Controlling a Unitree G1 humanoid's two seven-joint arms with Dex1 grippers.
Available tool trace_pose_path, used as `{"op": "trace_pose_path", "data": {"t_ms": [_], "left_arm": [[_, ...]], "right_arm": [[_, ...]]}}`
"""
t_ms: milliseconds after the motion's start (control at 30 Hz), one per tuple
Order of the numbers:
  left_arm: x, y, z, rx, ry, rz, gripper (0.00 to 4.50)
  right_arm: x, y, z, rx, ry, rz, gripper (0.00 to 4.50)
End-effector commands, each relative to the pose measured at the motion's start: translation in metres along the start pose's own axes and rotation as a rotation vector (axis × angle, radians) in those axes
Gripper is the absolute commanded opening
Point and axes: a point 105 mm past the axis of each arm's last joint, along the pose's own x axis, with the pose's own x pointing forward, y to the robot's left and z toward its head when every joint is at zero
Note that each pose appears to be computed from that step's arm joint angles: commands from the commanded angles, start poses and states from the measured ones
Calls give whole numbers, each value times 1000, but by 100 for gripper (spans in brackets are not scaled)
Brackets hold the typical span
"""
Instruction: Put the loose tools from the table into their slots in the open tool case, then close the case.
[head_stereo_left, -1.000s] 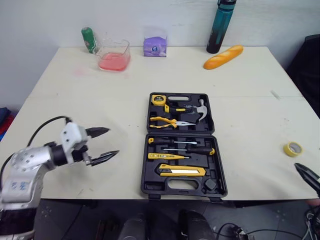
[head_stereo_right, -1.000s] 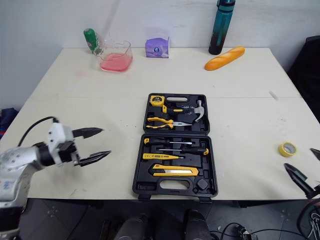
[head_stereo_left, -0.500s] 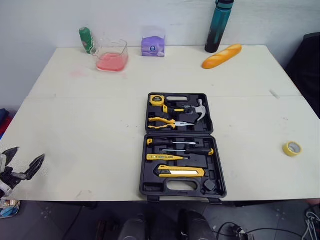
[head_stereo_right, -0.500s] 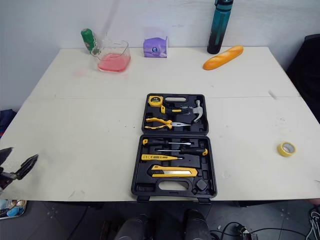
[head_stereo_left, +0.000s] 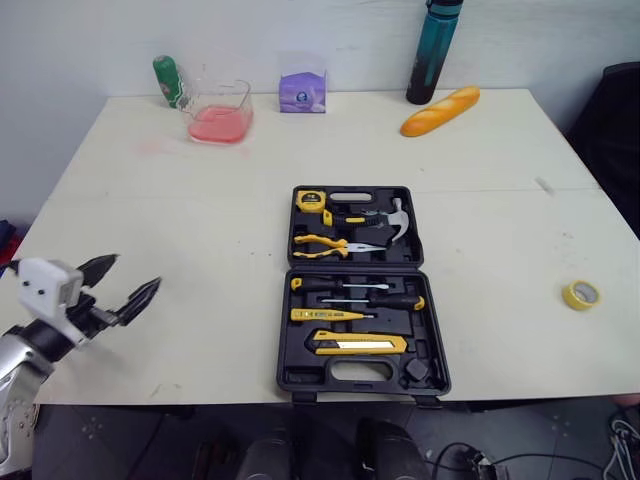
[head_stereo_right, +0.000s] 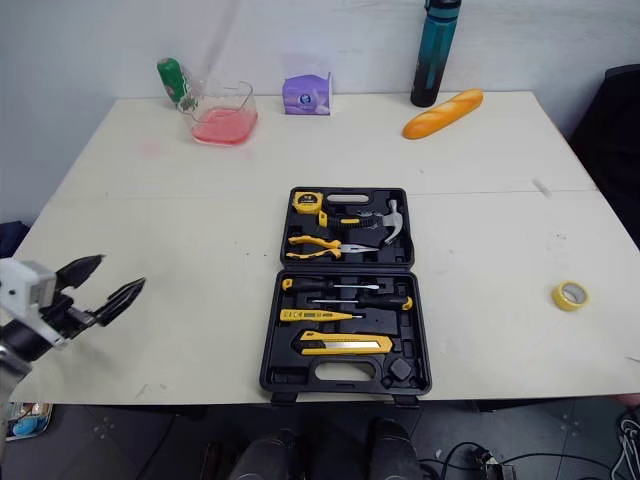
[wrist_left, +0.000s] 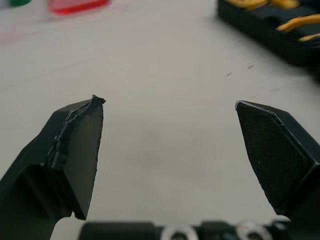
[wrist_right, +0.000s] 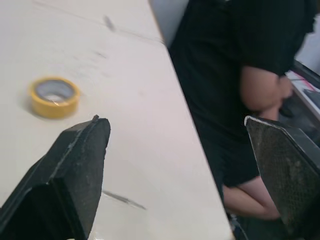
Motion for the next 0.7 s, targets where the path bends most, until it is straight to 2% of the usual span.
{"op": "trace_pose_path", "data": {"t_ms": [33,100,200,333,400,467,533,633,700], "left_arm": [[24,-34,30,51,-64,-208,443],[32,-47,36,53,-75,-283,443],[46,-81,53,53,-108,-494,443],[50,-105,63,64,-109,-637,443],[50,-116,69,65,-112,-713,443],[51,-128,74,71,-114,-783,443],[55,-139,80,82,-136,-840,443],[55,-152,83,53,-133,-914,443],[54,-160,86,45,-147,-958,443]], "right_arm": [[15,15,31,-6,37,149,450],[19,24,39,-1,62,224,450],[29,44,60,-55,174,493,450],[46,42,75,-169,272,598,450],[64,36,74,-272,390,564,450],[71,50,81,-240,406,645,450],[74,61,78,-232,493,716,450],[68,65,67,-239,659,814,450],[69,65,66,-253,716,848,450]]}}
